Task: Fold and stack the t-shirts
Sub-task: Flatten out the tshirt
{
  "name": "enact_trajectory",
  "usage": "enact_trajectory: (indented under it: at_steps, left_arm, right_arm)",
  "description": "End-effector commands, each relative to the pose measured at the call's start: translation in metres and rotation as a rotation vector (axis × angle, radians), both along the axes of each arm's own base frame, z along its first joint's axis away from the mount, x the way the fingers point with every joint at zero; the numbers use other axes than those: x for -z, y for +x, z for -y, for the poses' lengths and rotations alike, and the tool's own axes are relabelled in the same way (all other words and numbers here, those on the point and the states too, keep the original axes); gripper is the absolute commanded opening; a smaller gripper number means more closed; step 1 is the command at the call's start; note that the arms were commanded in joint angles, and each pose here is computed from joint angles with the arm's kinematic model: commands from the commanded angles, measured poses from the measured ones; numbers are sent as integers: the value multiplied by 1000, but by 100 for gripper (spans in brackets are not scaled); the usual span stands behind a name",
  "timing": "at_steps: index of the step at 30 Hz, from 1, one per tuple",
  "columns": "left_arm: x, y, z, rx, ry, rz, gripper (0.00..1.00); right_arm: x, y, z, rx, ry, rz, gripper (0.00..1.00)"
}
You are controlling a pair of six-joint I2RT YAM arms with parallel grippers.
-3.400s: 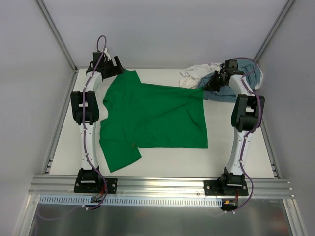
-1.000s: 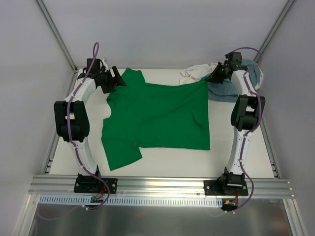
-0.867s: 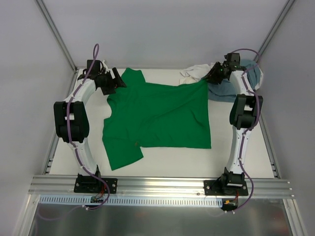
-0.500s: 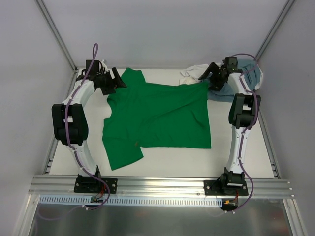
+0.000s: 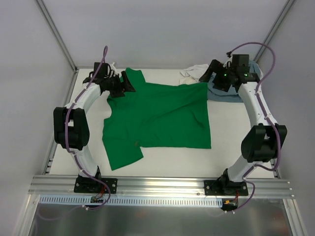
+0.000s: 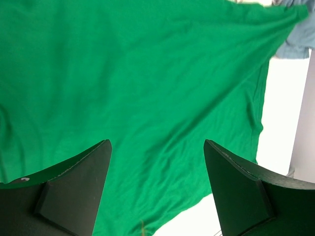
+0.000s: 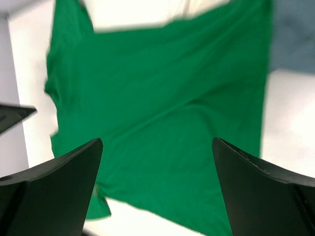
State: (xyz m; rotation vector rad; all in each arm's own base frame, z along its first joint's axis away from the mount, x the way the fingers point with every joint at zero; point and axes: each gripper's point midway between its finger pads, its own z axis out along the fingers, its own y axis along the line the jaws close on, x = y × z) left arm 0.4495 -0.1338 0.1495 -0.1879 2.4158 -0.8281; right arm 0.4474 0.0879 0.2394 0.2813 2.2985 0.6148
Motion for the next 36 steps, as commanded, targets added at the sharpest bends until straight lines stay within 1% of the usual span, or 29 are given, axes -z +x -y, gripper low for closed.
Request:
enact_trajectory:
  at_steps: [1, 2, 5, 8, 11, 17, 20, 25, 27, 36]
  left_arm:
    - [-8, -17, 19, 58, -16, -16, 77]
    - [-2, -18, 21, 61, -8, -35, 77]
    - [13, -27, 32, 81, 28, -97, 78]
    - [29, -37, 38, 85, 56, -162, 78]
    - [42, -40, 37, 77, 91, -201, 78]
    - [66, -36, 33, 67, 131, -265, 79]
    - [81, -41, 32, 64, 138, -313, 79]
    - [108, -66, 30, 72, 148, -408, 78]
    - [112, -73, 29, 73, 151, -427, 78]
    - [125, -107, 20, 96, 183, -514, 78]
  right_arm:
    - [86, -37, -45, -137, 25, -271, 99]
    - [100, -48, -56, -174, 15, -307, 100]
    - [128, -59, -70, -219, 5, -382, 99]
    - [152, -60, -76, -234, 20, -448, 99]
    - [171, -58, -77, -233, 17, -486, 99]
    - [178, -49, -81, -241, 32, -510, 99]
    - [183, -53, -82, -243, 41, -537, 100]
    - [191, -73, -78, -243, 37, -572, 99]
    - [188, -79, -76, -245, 32, -567, 99]
    - [203, -119, -71, -250, 41, -644, 100]
